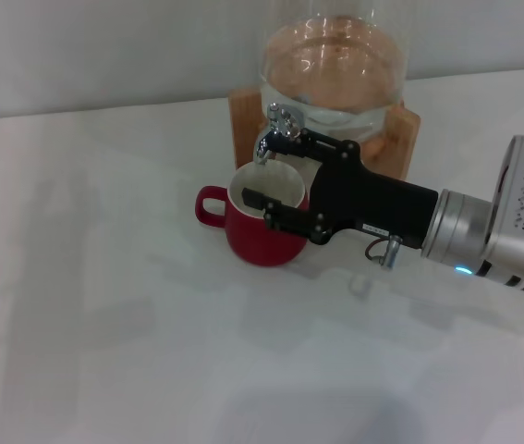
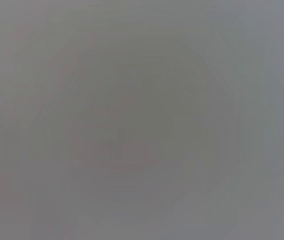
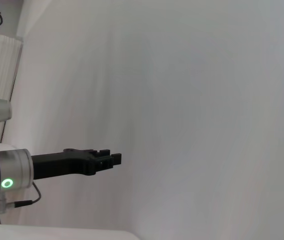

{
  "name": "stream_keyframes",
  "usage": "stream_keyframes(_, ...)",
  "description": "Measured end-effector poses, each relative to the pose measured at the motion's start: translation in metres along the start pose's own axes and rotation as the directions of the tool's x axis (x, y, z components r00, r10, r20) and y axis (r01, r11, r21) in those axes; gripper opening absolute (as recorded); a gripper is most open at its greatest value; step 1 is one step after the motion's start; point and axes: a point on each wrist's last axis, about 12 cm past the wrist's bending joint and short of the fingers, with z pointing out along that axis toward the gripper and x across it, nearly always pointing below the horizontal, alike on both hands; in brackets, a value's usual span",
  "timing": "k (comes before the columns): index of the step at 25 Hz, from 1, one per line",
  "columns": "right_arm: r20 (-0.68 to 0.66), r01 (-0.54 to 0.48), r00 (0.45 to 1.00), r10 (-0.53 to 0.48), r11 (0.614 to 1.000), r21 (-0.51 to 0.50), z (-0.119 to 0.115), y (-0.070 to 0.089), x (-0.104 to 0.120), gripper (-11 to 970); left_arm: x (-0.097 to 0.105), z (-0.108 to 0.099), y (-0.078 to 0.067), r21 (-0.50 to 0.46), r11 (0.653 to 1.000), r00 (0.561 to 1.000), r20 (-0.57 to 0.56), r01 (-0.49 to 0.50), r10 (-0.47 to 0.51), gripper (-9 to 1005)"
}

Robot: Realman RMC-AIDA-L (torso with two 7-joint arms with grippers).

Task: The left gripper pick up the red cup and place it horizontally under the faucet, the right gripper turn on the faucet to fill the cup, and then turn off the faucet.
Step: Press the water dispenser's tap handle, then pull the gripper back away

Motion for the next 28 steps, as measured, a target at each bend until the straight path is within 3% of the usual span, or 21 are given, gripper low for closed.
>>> stream_keyframes(28,-0.010,-0.001,1.000,0.002,0.996,0.094,-0.017,-0.004,0.006,701,0.000,0.000,0.001,-0.001,1.000,1.000,0.001,-0.002,0.002,427)
